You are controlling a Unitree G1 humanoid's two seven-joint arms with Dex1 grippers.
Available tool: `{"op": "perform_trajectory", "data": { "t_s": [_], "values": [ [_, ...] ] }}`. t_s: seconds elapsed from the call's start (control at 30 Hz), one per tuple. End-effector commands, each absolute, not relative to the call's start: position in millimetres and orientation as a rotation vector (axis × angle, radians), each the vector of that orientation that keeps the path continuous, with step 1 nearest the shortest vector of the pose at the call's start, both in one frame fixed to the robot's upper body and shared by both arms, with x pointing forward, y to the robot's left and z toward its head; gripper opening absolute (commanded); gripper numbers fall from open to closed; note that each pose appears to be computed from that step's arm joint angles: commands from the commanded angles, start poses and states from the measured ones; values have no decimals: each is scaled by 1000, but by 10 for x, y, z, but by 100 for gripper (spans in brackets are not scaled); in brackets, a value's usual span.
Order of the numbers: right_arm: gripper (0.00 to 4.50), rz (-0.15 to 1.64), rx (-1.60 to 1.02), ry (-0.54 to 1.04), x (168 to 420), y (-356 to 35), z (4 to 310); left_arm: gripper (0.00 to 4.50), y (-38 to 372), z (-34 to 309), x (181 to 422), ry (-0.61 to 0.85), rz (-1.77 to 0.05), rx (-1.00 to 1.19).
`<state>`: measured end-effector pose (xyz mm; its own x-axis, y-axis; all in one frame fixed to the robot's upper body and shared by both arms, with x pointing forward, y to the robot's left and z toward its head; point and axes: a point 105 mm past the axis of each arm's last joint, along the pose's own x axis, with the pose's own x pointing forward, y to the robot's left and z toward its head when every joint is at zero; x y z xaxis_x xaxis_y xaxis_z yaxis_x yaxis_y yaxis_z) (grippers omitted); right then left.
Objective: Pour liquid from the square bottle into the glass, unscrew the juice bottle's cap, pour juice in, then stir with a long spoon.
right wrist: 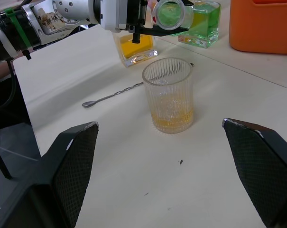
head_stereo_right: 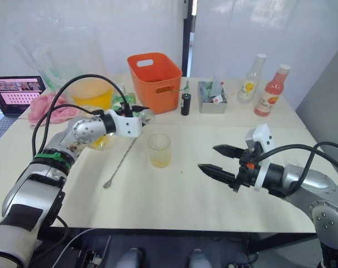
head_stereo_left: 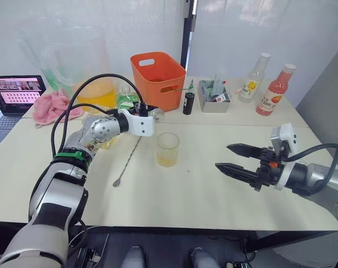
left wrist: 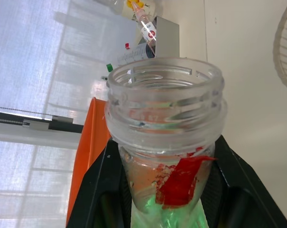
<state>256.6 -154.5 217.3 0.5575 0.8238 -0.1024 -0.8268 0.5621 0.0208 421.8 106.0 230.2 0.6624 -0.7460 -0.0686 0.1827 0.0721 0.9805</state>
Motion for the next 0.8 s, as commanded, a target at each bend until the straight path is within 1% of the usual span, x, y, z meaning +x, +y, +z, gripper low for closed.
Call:
{"op": "perform_trajectory", "data": {
  "t_s": [0.03,0.3,0.53,0.8],
  "values": [
    [442,970,-64,52,2529,-1544,2297,128,941,2599,4167,-677,-700,1351],
    [442,977,-75,61,2513,-1530,2277,128,842,2488,4139,-727,-717,1426],
    [442,962,-97,62,2526,-1572,2291,128,853,2487,4163,-755,-678,1479],
    [442,956,-90,57,2532,-1563,2298,128,853,2526,4150,-820,-641,1553]
  ]
}}
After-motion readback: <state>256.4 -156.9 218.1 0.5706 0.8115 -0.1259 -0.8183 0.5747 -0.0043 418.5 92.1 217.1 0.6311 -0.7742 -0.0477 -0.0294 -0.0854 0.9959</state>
